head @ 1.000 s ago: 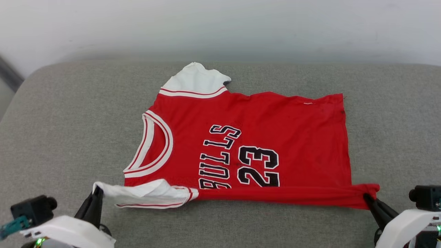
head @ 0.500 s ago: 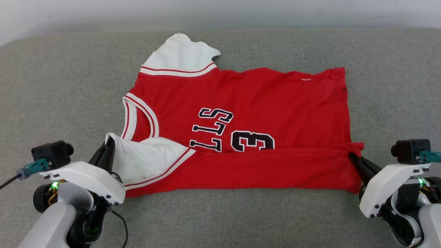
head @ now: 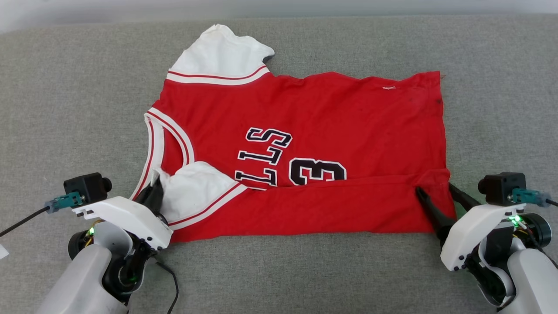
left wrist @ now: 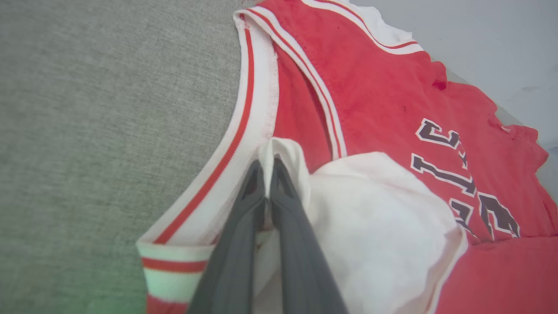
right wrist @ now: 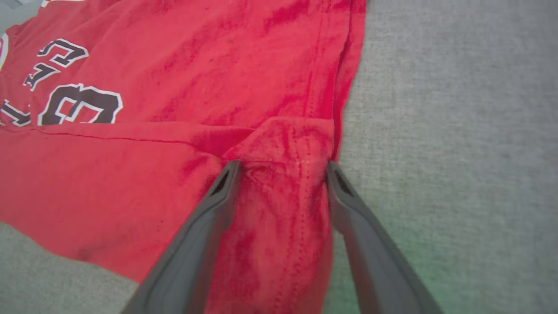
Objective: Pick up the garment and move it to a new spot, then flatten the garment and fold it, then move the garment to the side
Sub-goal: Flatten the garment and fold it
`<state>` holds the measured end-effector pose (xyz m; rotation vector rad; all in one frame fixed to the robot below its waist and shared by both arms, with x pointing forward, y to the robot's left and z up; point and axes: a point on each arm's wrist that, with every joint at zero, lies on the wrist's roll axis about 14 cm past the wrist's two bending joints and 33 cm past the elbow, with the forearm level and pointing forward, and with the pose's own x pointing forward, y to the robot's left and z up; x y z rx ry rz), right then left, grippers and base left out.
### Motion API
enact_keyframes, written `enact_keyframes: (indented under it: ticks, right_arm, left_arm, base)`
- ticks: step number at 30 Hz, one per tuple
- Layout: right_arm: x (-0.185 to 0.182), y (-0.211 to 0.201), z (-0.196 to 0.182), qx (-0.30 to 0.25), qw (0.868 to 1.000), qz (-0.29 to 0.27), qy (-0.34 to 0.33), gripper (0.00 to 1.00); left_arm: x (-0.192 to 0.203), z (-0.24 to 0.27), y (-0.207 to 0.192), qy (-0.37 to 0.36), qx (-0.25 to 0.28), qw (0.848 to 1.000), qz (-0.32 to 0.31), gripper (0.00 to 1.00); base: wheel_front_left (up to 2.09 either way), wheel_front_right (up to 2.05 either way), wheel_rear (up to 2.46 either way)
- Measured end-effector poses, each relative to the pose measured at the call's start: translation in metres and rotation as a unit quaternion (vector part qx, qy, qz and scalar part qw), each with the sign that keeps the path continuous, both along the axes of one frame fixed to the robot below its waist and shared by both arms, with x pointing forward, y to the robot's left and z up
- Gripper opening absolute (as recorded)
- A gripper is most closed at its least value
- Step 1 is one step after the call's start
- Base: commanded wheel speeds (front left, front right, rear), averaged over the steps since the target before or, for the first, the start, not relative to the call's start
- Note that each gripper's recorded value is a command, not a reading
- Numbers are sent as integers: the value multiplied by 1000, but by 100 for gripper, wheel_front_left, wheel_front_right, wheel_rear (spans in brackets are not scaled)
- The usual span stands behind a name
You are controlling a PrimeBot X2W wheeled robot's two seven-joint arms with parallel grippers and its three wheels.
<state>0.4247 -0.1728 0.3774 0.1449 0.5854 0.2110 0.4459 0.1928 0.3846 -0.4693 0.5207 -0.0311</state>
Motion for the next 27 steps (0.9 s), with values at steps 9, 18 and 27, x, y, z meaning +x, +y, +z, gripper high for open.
enact_keyframes:
  ticks: [9, 18, 27]
  right_arm:
    - [7, -11, 61, -8, 988, -14, -151, 100]
    - [-8, -24, 128, -3, 961, -57, -269, 100]
    - [-25, -36, 143, -15, 953, -87, -289, 100]
  left_arm:
    - [7, 22, 15, -22, 8, 1000, 2, 100]
    - [6, 54, 16, 1, 48, 995, -82, 100]
    - [-29, 33, 14, 141, 81, 973, -164, 100]
  base:
    - [0, 0, 0]
    - [0, 0, 0]
    - [0, 0, 0]
